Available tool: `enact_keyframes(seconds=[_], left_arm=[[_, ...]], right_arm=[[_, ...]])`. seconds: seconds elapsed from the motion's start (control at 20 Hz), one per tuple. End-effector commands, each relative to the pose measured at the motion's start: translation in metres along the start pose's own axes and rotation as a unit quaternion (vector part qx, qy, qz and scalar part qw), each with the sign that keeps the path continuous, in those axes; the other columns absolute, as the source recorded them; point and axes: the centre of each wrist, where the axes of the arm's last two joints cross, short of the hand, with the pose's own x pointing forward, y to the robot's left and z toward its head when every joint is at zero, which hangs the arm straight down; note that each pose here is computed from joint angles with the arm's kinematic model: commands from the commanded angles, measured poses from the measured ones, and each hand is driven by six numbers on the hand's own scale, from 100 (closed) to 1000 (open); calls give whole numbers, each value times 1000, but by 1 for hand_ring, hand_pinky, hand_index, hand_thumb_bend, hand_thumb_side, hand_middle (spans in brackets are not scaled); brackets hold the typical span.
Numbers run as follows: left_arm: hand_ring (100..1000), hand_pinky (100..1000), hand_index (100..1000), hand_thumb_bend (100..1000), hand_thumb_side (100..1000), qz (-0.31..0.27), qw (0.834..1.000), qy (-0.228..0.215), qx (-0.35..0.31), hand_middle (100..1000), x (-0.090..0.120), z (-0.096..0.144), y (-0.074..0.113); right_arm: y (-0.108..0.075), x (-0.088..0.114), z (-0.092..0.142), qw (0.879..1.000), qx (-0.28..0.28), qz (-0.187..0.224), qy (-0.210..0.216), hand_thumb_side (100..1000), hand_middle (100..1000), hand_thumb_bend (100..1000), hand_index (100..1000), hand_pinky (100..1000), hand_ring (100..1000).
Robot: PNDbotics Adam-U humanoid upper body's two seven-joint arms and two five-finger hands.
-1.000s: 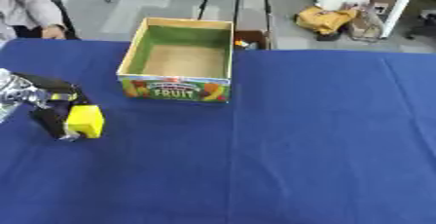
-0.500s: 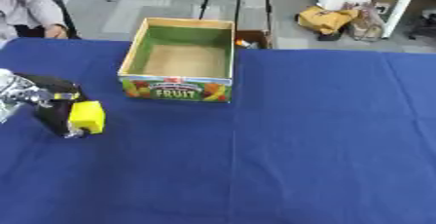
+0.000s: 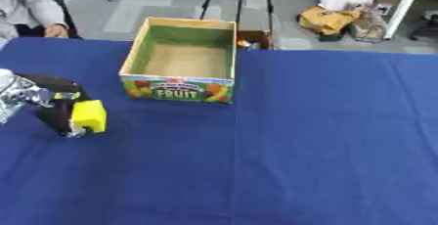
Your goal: Pick up objects on the table and place them in the box.
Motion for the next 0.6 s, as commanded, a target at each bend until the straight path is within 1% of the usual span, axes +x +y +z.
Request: enact_keyframes(seconds=[0.05,0.6], left_arm=[[698,667,807,145,599,-5,1000,17,26,686,-9,17,17],[688,666,807,131,627,-9,998,19,65,685,-5,42,37]], right_arm=[[-5,3,-7,1000,-8,5,-12,915,787,100,875,782,858],[-4,3,-6,1000,-6,4,-11,915,787,100,875,783,858]])
